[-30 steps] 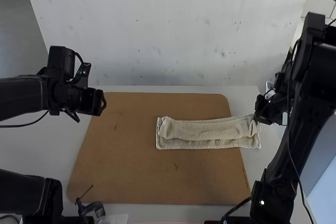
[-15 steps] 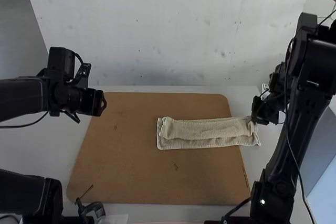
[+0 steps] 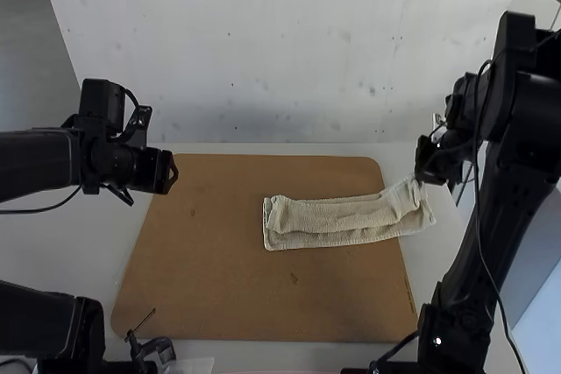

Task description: Fold the towel.

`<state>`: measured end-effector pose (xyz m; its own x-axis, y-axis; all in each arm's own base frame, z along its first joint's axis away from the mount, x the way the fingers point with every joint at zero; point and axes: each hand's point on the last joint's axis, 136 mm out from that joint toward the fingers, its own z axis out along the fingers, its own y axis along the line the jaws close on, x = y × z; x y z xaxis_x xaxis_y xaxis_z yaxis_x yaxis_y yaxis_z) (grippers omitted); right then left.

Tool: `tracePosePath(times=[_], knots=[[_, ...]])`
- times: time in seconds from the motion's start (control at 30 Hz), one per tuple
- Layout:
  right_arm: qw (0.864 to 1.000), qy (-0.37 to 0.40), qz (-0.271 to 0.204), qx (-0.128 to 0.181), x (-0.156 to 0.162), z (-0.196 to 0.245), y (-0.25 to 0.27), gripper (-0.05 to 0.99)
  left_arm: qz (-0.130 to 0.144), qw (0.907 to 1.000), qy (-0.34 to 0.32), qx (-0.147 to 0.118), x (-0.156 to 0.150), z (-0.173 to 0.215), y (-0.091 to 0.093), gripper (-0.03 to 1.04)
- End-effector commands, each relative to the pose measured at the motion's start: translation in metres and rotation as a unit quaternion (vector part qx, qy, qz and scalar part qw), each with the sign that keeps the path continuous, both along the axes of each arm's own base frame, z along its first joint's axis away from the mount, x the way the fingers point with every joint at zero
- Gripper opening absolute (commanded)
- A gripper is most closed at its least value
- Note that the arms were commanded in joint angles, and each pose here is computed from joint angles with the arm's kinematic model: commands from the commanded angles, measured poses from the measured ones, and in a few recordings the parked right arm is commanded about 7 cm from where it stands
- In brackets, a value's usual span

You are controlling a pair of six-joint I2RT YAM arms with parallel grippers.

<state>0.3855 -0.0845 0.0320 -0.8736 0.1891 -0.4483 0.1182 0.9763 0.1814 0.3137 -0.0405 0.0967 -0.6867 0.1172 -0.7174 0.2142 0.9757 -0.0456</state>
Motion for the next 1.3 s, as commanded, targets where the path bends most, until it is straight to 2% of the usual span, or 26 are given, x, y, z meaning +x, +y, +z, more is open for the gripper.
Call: tracePosePath(times=[0.0, 0.2, 0.6, 0.9, 1.27], knots=[[1.000, -0.028, 0.002, 0.000, 0.011, 0.030, 0.009, 0.02, -0.003, 1.0000, 0.003, -0.005, -0.004, -0.005, -0.001, 0.79], [0.999, -0.030, 0.021, 0.015, 0.011, 0.053, 0.045, 0.02, -0.004, 1.0000, 0.004, -0.006, -0.007, -0.007, -0.001, 0.79], [0.993, -0.018, 0.094, 0.065, 0.001, 0.078, 0.169, 0.02, -0.006, 0.9999, 0.004, -0.014, -0.008, -0.007, -0.003, 0.79], [0.987, 0.005, 0.138, 0.077, -0.014, 0.066, 0.235, 0.02, -0.002, 0.9998, 0.002, -0.019, -0.004, -0.009, 0.000, 0.79], [0.982, 0.033, 0.162, 0.090, -0.015, 0.034, 0.285, 0.02, -0.003, 0.9998, 0.005, -0.020, -0.001, -0.013, -0.001, 0.79]])
